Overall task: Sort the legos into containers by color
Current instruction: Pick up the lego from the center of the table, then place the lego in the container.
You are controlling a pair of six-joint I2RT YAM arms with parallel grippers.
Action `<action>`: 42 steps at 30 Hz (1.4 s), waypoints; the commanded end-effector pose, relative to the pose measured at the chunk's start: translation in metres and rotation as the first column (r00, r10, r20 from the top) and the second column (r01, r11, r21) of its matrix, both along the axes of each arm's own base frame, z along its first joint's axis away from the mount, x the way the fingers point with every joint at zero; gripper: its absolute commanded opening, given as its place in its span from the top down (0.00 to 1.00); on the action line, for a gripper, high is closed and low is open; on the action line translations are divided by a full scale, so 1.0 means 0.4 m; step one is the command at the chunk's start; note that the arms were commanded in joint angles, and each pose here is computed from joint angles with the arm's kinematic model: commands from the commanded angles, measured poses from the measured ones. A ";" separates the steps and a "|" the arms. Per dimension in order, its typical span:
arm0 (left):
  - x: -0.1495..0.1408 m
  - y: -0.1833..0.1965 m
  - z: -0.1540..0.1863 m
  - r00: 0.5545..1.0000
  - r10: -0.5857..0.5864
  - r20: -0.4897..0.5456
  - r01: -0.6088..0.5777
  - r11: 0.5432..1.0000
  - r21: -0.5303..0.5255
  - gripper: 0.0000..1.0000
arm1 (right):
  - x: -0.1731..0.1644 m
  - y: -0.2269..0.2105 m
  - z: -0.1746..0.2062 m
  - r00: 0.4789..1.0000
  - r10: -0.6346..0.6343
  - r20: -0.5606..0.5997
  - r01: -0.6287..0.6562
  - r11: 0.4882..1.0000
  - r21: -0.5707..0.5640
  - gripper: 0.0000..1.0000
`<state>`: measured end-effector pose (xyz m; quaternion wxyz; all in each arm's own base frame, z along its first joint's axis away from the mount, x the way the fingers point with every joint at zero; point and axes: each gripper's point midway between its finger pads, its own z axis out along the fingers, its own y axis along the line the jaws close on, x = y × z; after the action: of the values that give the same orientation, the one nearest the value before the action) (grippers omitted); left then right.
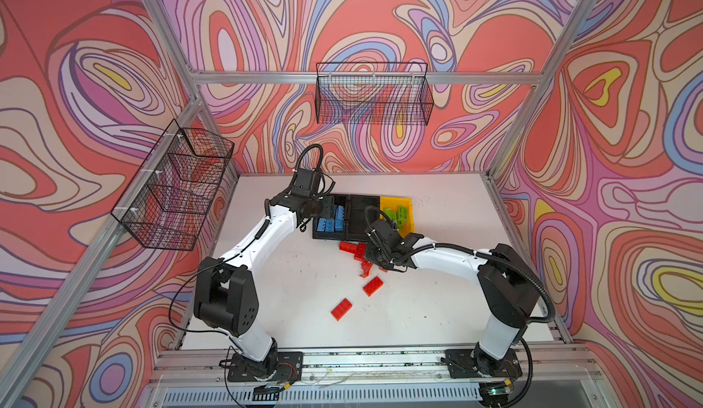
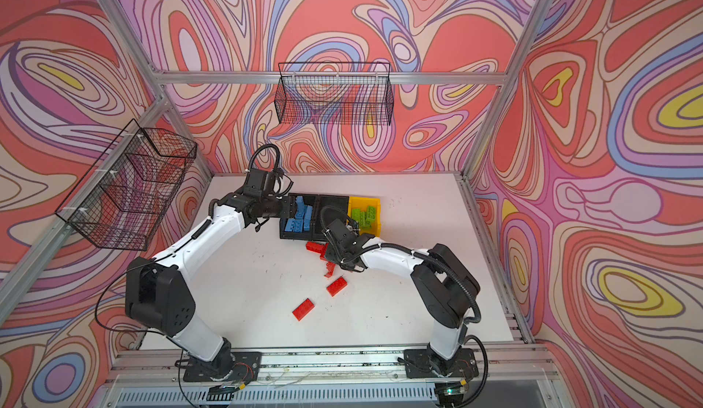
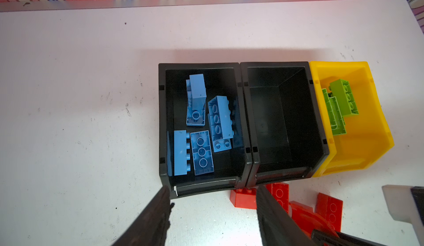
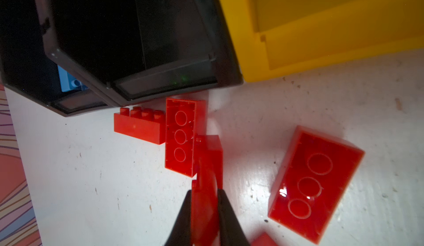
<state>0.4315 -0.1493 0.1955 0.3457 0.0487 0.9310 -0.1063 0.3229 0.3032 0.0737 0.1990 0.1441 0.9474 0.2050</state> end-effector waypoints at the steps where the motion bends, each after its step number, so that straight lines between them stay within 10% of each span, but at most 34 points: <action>1: -0.010 0.005 0.021 1.000 -0.002 0.014 0.002 1.000 -0.012 0.38 | 0.000 -0.010 0.061 0.999 -0.003 0.039 0.003 1.000 -0.008 0.89; 14: -0.017 -0.001 0.030 1.000 -0.003 0.013 0.004 0.999 -0.037 0.38 | 0.166 -0.034 0.243 0.970 0.032 0.241 -0.018 0.998 -0.060 0.89; 26: -0.147 0.012 -0.039 0.994 0.069 -0.082 -0.082 0.982 -0.171 0.36 | 0.387 -0.015 0.160 0.956 0.141 0.256 -0.110 0.985 -0.130 0.88; 42: -0.282 -0.014 -0.180 0.968 0.071 -0.240 -0.121 0.972 -0.202 0.36 | 0.453 0.034 0.086 0.949 0.185 0.256 -0.159 0.980 -0.120 0.83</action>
<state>0.3183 -0.1497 0.1173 0.2328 -0.0393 0.9546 -0.1815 0.4979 0.3154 0.1173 0.3144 0.0244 0.9291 0.1930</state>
